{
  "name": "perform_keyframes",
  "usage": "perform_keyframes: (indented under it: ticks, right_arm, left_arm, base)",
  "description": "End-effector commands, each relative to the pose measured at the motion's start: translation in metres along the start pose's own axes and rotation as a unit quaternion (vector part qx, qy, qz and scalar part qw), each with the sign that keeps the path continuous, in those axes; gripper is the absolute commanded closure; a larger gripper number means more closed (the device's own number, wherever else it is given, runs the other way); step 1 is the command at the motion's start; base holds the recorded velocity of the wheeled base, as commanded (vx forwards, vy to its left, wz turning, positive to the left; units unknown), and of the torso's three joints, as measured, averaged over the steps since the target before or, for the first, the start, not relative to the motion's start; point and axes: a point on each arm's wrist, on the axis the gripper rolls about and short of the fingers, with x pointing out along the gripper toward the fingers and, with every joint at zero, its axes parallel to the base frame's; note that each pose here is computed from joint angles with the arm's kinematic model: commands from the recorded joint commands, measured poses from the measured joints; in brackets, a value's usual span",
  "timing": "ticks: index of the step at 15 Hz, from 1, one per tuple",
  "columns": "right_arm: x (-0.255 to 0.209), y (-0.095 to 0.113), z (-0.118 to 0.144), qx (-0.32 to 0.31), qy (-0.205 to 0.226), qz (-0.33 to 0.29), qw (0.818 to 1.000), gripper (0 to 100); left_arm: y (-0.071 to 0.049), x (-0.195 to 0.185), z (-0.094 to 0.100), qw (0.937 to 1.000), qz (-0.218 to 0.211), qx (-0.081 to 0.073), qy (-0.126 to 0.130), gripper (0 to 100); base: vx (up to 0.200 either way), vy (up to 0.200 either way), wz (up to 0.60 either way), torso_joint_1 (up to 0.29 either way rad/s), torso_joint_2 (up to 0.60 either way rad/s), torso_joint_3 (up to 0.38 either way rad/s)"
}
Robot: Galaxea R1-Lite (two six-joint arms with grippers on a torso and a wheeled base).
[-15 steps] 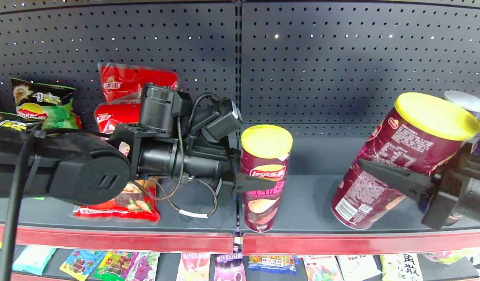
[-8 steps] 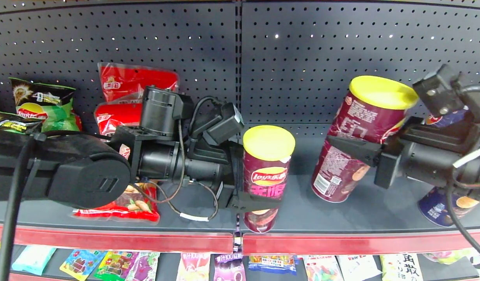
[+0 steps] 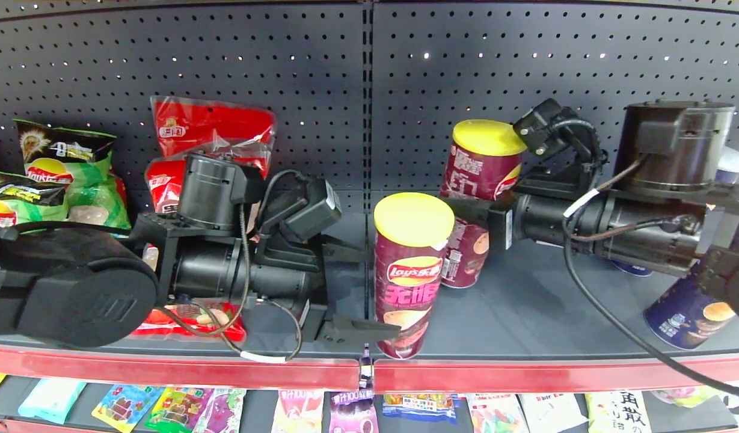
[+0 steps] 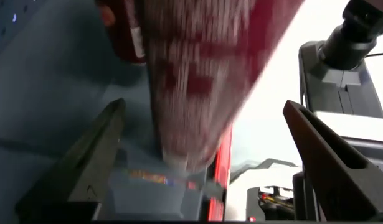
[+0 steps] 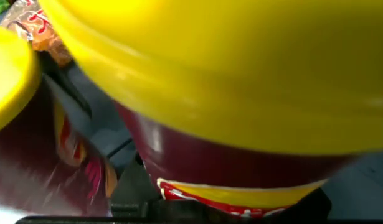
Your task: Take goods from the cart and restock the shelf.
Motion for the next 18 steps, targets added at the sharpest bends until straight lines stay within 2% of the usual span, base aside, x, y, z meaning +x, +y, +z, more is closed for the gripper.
perform_keyframes:
  ticks: [1,5,9,13,18]
  right_arm:
    - [0.024,-0.001,-0.011,0.004,0.019,0.012,1.0,100]
    - [0.043,0.003,-0.011,0.003,0.019,0.023,1.0,100]
    - [0.067,-0.001,-0.009,0.003,0.012,0.022,1.0,100]
    - [0.083,0.002,-0.008,0.014,0.008,0.028,0.999,100]
    - [0.089,0.003,-0.013,0.018,0.013,0.031,0.999,100]
  left_arm:
    - [-0.003,-0.017,-0.003,0.9998,0.017,-0.005,-0.001,0]
    - [0.002,-0.038,-0.013,0.9986,0.048,-0.021,0.003,0]
    - [-0.009,-0.056,-0.023,0.9973,0.065,-0.034,0.009,0]
    - [-0.016,-0.062,-0.025,0.997,0.067,-0.037,0.009,0]
    - [-0.017,-0.062,-0.025,0.997,0.067,-0.038,0.009,0]
  base:
    - [0.0,0.0,0.0,0.0,0.0,0.0]
    - [0.0,0.0,0.0,0.0,0.0,0.0]
    - [0.0,0.0,0.0,0.0,0.0,0.0]
    - [0.0,0.0,0.0,0.0,0.0,0.0]
    - [0.0,0.0,0.0,0.0,0.0,0.0]
